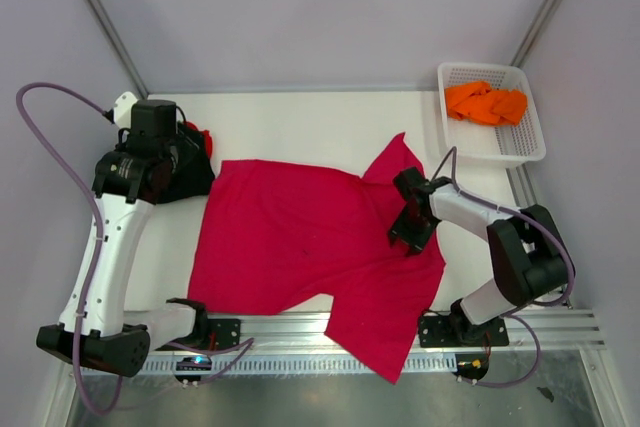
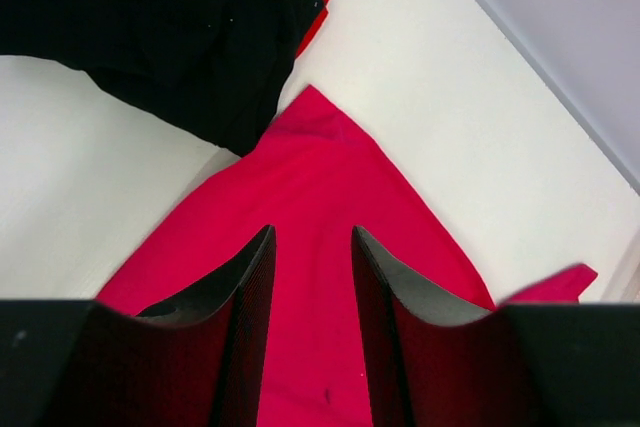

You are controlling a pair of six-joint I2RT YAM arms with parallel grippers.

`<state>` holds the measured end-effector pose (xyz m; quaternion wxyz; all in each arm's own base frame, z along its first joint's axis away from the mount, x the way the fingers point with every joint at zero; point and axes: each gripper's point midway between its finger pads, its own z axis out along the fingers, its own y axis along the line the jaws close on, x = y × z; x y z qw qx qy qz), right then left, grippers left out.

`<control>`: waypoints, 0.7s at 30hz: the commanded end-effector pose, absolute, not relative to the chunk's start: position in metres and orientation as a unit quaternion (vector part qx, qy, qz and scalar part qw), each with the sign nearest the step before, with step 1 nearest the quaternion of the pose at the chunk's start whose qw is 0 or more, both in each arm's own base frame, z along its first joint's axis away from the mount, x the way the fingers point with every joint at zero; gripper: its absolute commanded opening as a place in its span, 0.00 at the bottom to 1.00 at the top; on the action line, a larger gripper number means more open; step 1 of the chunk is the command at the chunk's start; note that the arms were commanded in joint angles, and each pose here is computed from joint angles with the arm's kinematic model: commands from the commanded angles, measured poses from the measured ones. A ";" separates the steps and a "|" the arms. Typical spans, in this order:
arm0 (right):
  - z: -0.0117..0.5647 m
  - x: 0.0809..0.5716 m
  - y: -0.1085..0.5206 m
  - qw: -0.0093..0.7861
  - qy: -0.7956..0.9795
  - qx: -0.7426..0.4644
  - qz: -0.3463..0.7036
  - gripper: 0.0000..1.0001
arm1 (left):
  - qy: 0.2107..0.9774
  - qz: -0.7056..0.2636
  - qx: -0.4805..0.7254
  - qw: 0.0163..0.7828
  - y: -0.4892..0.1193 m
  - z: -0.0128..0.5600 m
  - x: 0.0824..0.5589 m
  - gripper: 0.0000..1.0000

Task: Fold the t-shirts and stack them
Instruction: Grap the side of the flattened tshirt furthest away from the robot with both arms

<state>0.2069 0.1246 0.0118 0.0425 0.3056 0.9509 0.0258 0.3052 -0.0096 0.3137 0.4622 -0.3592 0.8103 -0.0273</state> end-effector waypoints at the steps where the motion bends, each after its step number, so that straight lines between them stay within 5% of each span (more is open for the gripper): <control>1: 0.008 0.194 0.091 0.051 0.950 0.306 -0.040 0.51 | 0.798 -0.044 -0.355 0.485 -0.010 0.336 0.301 0.39; 9: 0.019 0.226 0.109 0.096 0.967 0.236 0.028 0.51 | 0.802 -0.049 -0.353 0.480 -0.013 0.333 0.300 0.39; 16: 0.099 0.285 0.132 0.275 0.937 0.165 0.138 0.51 | 0.807 -0.047 -0.352 0.472 -0.014 0.321 0.300 0.39; 21: 0.132 0.307 0.127 0.325 0.924 0.155 0.128 0.51 | 0.811 -0.054 -0.355 0.461 -0.018 0.311 0.302 0.39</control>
